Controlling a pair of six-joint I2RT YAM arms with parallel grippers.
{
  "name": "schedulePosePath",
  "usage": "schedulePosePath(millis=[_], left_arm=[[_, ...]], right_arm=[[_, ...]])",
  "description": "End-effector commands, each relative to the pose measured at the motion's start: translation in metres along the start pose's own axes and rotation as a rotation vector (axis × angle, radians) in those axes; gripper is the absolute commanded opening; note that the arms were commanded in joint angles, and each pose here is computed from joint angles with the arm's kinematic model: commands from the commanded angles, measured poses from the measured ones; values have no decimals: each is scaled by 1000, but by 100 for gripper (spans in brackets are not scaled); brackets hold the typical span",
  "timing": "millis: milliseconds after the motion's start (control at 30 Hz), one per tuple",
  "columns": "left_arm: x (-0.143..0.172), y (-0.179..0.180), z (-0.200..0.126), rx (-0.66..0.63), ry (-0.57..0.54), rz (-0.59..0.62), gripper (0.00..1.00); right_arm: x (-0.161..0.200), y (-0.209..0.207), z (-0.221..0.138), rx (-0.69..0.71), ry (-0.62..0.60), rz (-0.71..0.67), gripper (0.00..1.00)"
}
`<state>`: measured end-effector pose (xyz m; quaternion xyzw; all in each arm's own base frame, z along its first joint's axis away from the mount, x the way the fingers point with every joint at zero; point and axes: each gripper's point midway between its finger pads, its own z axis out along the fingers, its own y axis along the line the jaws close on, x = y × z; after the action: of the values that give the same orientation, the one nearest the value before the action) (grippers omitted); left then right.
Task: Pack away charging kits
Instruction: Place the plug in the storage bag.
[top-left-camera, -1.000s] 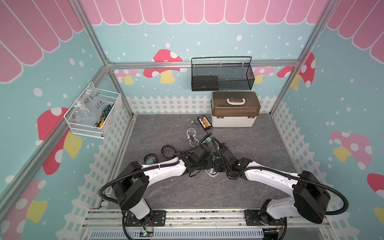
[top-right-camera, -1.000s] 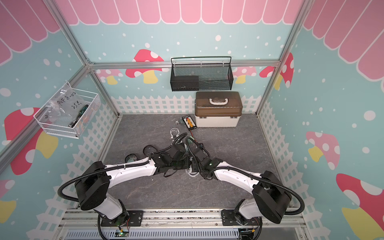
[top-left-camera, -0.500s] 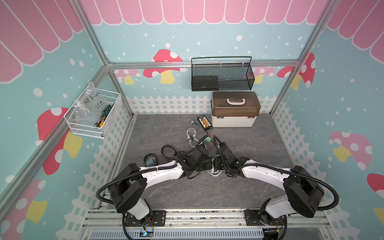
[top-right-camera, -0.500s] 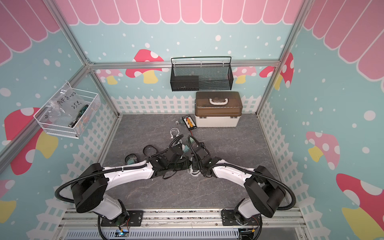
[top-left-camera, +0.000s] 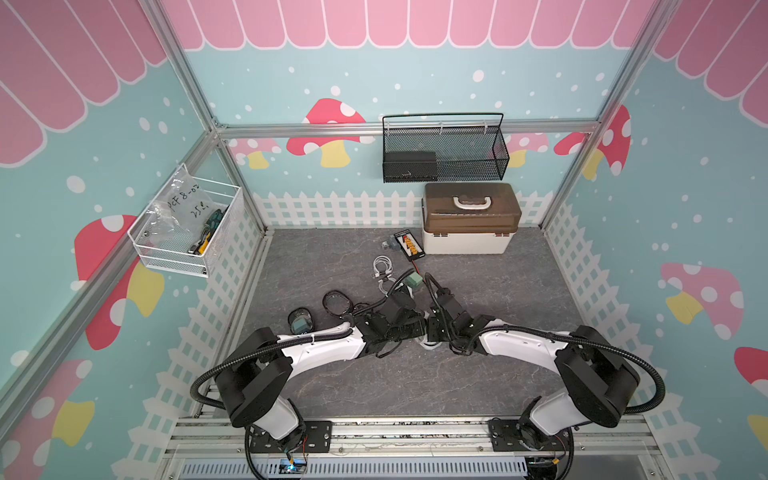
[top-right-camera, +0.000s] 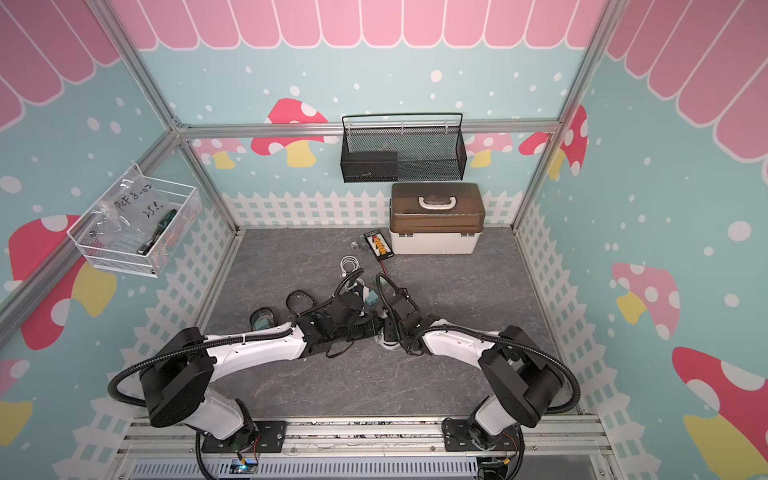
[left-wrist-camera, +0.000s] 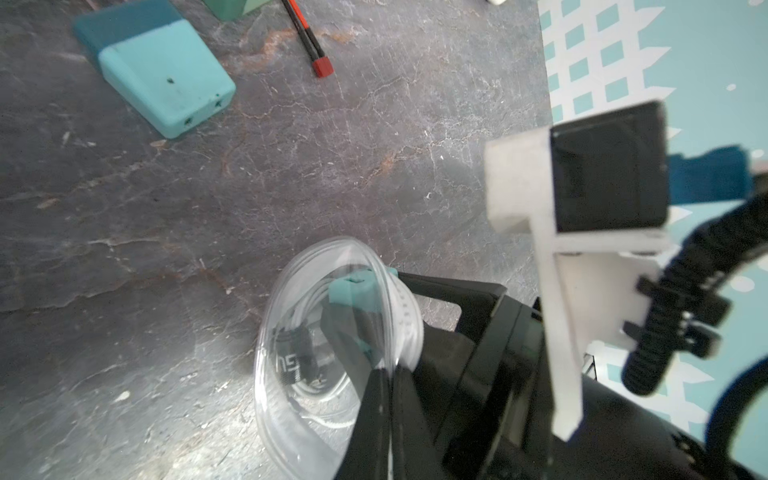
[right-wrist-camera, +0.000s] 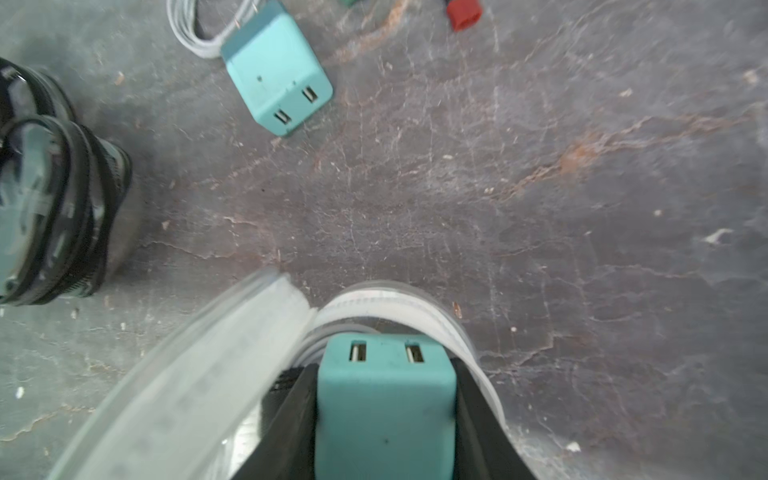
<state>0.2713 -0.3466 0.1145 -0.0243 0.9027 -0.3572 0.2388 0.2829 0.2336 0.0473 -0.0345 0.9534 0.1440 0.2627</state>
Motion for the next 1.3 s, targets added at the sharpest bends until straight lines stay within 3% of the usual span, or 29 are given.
schedulePosePath(millis=[0,200,367,767,1267], left_arm=[[1,-7,3,39,-4,-11,0],[3,-4,6,36,-1,-16,0],[3,0,7,23,-7,-18,0],[4,5,7,8,-13,-23,0],[5,0,19,15,12,-24,0]], right_arm=[[-7,10,2,-35,-12,19,24],[-12,13,-5,-50,-32,13,49],[-17,6,-17,-32,-56,7,61],[1,-78,-38,146,-82,94,60],[-3,-26,1,14,15,33,54]])
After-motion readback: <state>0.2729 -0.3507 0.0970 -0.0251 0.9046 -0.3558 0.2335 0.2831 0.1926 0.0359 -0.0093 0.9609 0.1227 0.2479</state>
